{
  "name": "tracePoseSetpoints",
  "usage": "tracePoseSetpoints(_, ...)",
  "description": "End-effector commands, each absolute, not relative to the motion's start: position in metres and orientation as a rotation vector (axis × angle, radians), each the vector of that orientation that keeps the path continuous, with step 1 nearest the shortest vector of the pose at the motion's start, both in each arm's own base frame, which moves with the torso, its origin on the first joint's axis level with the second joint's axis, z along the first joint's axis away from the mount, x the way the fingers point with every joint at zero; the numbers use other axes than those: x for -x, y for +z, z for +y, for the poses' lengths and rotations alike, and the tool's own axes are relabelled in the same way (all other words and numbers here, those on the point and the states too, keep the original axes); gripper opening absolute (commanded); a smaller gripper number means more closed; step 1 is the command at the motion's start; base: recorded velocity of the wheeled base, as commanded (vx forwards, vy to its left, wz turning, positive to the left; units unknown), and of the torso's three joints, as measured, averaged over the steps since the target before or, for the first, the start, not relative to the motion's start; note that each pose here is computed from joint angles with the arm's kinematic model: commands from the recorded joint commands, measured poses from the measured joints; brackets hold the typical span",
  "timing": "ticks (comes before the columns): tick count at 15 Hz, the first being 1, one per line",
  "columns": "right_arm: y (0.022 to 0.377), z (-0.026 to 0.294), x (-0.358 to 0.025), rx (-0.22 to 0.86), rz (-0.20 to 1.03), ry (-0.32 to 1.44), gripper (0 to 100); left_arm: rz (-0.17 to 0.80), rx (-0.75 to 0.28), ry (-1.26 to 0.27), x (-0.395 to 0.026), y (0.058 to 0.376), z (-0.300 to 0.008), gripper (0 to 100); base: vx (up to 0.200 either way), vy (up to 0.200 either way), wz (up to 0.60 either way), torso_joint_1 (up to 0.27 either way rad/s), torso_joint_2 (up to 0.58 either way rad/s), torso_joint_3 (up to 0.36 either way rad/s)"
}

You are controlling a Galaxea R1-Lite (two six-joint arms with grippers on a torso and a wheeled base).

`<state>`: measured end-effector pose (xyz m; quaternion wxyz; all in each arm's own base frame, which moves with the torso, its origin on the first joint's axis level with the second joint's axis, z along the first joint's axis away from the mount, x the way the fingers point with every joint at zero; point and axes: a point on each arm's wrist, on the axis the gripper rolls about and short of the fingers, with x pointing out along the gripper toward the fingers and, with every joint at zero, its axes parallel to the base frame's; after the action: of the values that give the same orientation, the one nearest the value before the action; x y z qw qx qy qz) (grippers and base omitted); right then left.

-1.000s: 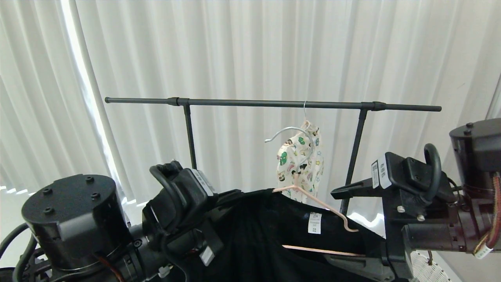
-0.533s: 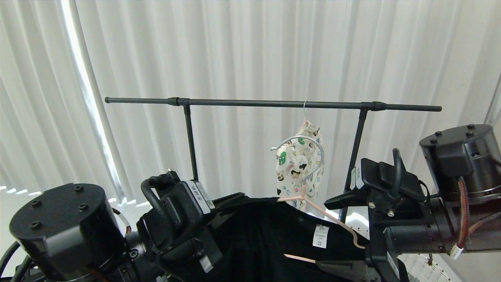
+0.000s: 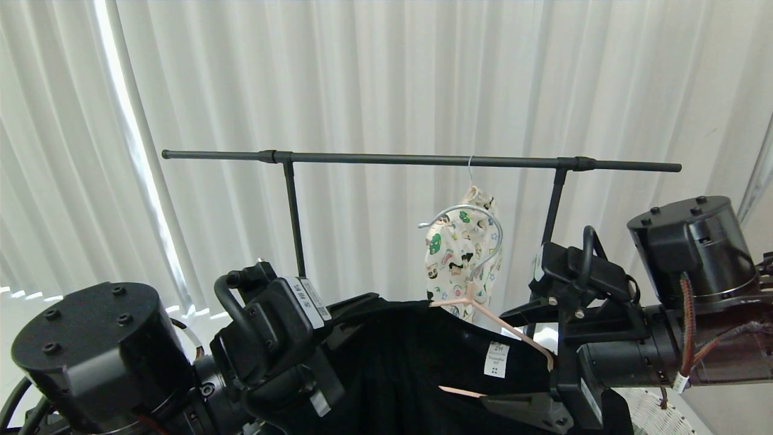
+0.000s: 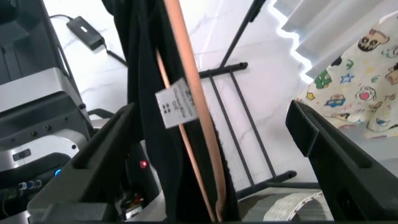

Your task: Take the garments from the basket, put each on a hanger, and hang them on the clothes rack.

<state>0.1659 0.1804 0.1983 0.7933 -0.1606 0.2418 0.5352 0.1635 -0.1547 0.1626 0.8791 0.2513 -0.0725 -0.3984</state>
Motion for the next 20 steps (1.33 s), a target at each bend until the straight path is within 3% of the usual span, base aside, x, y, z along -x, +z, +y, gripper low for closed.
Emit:
tracePoseSetpoints(1, 0.197, 0.181, -0.167, 0.34, 0.529, 1.147, 100, -0.165, -0.519, -0.83, -0.163, 0.163, -0.156, 0, 0.0, 0.0, 0.0, 0.0, 0.0, 0.0)
tracePoseSetpoints(2, 0.196, 0.181, -0.167, 0.339, 0.533, 1.147, 0, -0.168, -0.518, -0.829, -0.164, 0.163, -0.156, 0, 0.0, 0.0, 0.0, 0.0, 0.0, 0.0)
tracePoseSetpoints(10, 0.198, 0.178, -0.174, 0.34, 0.504, 1.086, 0, -0.167, -0.519, -0.831, -0.164, 0.162, -0.156, 0, 0.0, 0.0, 0.0, 0.0, 0.0, 0.0)
tracePoseSetpoints(11, 0.199, 0.178, -0.174, 0.341, 0.492, 1.086, 0, -0.165, -0.519, -0.832, -0.164, 0.162, -0.156, 100, 0.0, 0.0, 0.0, 0.0, 0.0, 0.0)
tracePoseSetpoints(15, 0.201, 0.175, -0.176, 0.355, 0.459, 1.08, 0, -0.145, -0.525, -0.829, -0.164, 0.157, -0.156, 100, 0.0, 0.0, 0.0, 0.0, 0.0, 0.0)
tracePoseSetpoints(17, 0.201, 0.163, -0.187, 0.45, 0.391, 1.053, 0, -0.115, -0.535, -0.834, -0.159, 0.15, -0.15, 100, 0.0, 0.0, 0.0, 0.0, 0.0, 0.0)
tracePoseSetpoints(20, 0.204, 0.151, -0.198, 0.489, 0.349, 1.005, 0, -0.084, -0.531, -0.82, -0.156, 0.145, -0.142, 100, 0.0, 0.0, 0.0, 0.0, 0.0, 0.0)
